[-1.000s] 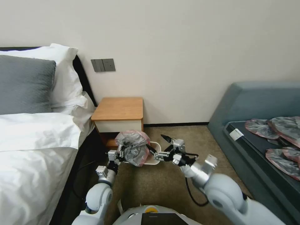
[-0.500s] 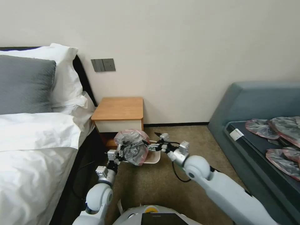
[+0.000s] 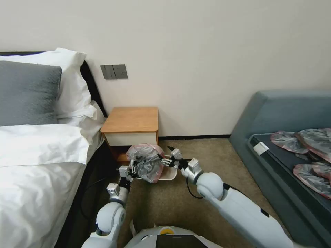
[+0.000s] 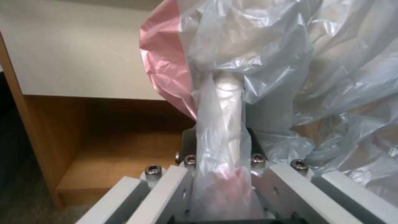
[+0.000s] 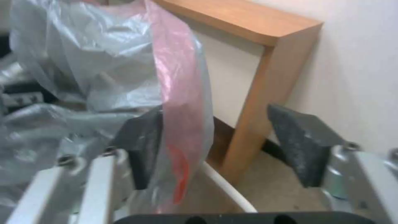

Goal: Pick up the garbage bag from the table and place it over the trash can.

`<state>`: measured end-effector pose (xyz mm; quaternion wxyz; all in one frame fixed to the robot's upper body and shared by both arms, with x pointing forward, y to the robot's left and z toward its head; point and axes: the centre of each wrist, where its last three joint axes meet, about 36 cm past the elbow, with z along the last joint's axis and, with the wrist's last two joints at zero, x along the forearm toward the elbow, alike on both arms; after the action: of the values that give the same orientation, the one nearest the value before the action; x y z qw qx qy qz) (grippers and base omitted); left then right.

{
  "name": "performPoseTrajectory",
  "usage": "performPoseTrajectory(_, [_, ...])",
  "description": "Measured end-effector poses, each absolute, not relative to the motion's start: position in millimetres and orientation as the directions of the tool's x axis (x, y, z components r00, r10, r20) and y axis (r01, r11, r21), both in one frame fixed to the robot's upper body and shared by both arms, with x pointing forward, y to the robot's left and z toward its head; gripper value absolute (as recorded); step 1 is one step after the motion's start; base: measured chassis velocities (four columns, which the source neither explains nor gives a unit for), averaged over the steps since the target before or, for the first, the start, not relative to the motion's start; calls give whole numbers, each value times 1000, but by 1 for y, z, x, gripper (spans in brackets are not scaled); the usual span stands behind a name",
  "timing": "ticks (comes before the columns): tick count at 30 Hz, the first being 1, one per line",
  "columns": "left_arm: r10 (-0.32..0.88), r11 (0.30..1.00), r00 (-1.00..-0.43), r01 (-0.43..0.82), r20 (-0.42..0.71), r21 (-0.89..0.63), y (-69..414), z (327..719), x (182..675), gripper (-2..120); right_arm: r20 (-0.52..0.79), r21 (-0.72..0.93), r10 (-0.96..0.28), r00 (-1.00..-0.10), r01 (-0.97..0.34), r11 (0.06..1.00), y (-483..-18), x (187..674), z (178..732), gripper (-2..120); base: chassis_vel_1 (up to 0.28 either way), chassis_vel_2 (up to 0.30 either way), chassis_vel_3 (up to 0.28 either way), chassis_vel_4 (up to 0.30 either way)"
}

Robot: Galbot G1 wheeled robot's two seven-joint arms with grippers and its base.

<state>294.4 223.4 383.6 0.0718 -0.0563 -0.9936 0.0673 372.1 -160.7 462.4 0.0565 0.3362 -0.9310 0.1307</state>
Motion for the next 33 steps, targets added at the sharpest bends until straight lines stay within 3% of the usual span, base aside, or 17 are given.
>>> performPoseTrajectory(18, [116,985,-983,94,146,-146,222,382,295,3,170,-253,-628,-760,-649,717,-150,360,465,0,0,0,0,0])
performPoseTrajectory(24, [120,984,-982,99,143,-146,223,381,295,3,157,-247,-637,-754,-655,714,-152,361,467,0,0,0,0,0])
performPoseTrajectory(33, [198,972,-980,197,-6,-125,233,366,291,3,137,-156,-621,-772,-636,756,-166,378,491,0,0,0,0,0])
